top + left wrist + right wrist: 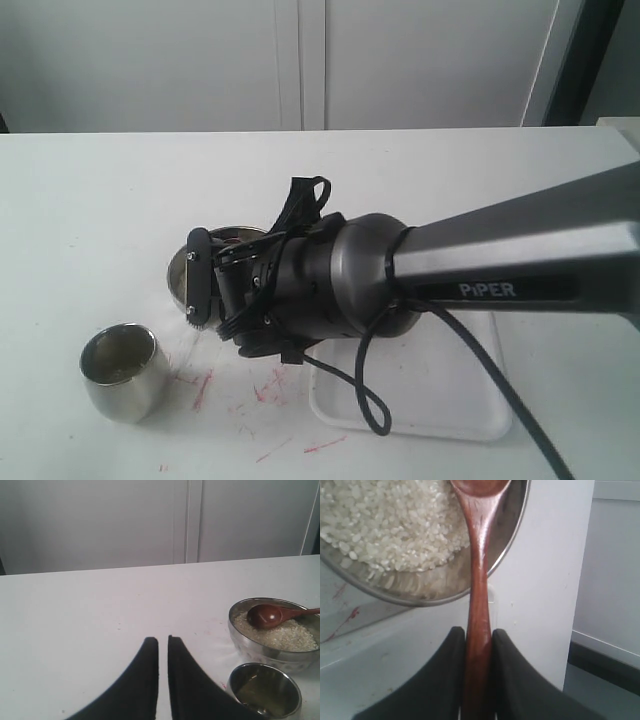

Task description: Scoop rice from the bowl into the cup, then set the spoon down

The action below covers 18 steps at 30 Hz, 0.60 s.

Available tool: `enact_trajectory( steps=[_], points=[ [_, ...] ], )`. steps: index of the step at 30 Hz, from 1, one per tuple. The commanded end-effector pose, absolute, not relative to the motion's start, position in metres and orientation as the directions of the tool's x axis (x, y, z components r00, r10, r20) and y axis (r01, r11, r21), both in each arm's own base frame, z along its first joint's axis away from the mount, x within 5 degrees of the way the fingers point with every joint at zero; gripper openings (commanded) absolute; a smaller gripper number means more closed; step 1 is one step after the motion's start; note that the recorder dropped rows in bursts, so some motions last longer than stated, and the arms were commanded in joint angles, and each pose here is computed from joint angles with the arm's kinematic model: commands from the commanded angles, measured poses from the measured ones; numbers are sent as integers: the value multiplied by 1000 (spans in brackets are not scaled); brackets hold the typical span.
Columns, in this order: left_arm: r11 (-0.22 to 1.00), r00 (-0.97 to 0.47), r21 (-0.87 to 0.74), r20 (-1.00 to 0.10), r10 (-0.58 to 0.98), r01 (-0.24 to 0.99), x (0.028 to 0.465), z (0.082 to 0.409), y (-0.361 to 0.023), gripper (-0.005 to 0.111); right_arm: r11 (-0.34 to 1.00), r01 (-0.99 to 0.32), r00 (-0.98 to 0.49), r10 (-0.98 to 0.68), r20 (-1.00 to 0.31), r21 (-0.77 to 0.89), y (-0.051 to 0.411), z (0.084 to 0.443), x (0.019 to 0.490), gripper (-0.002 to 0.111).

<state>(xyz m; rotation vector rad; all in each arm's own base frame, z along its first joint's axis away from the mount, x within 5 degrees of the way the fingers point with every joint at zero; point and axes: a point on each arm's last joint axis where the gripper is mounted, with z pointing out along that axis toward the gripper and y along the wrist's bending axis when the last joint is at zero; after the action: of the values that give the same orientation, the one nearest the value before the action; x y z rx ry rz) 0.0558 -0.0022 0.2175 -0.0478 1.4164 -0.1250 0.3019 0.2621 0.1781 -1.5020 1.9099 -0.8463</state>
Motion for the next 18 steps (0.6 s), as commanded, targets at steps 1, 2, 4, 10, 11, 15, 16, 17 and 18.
enact_trajectory(
  steps=[1, 2, 4, 10, 11, 15, 16, 17, 18],
  points=[
    [991, 161, -115, -979, -124, 66, 55, 221, -2, 14, 171, -615, -222, -974, -39, -770, 258, 178, 305, 0],
    [991, 161, -115, -979, -124, 66, 55, 221, -2, 14, 175, -616, -230, -972, -37, -768, 258, 177, 305, 0],
    [991, 161, -115, -979, -124, 66, 55, 221, -2, 14, 189, -621, -246, -968, -40, -760, 257, 176, 304, 0],
    [991, 161, -115, -979, -124, 66, 55, 221, -2, 14, 181, -648, -251, -968, -17, -740, 256, 174, 302, 0],
    [991, 161, -115, -979, -124, 66, 55, 221, -2, 14, 185, -651, -255, -967, -17, -737, 256, 174, 301, 0],
    [991, 161, -115, -979, -124, 66, 55, 221, -2, 14, 195, -664, -258, -966, -24, -722, 256, 173, 300, 0],
    [991, 161, -115, -979, -124, 66, 55, 221, -2, 14, 197, -670, -259, -966, -24, -716, 257, 173, 300, 0],
    [991, 161, -115, -979, -124, 66, 55, 221, -2, 14, 208, -680, -264, -964, -29, -703, 258, 173, 299, 0],
    [991, 161, -115, -979, -124, 66, 55, 221, -2, 14, 220, -689, -271, -962, -35, -691, 258, 174, 299, 0]
  ],
)
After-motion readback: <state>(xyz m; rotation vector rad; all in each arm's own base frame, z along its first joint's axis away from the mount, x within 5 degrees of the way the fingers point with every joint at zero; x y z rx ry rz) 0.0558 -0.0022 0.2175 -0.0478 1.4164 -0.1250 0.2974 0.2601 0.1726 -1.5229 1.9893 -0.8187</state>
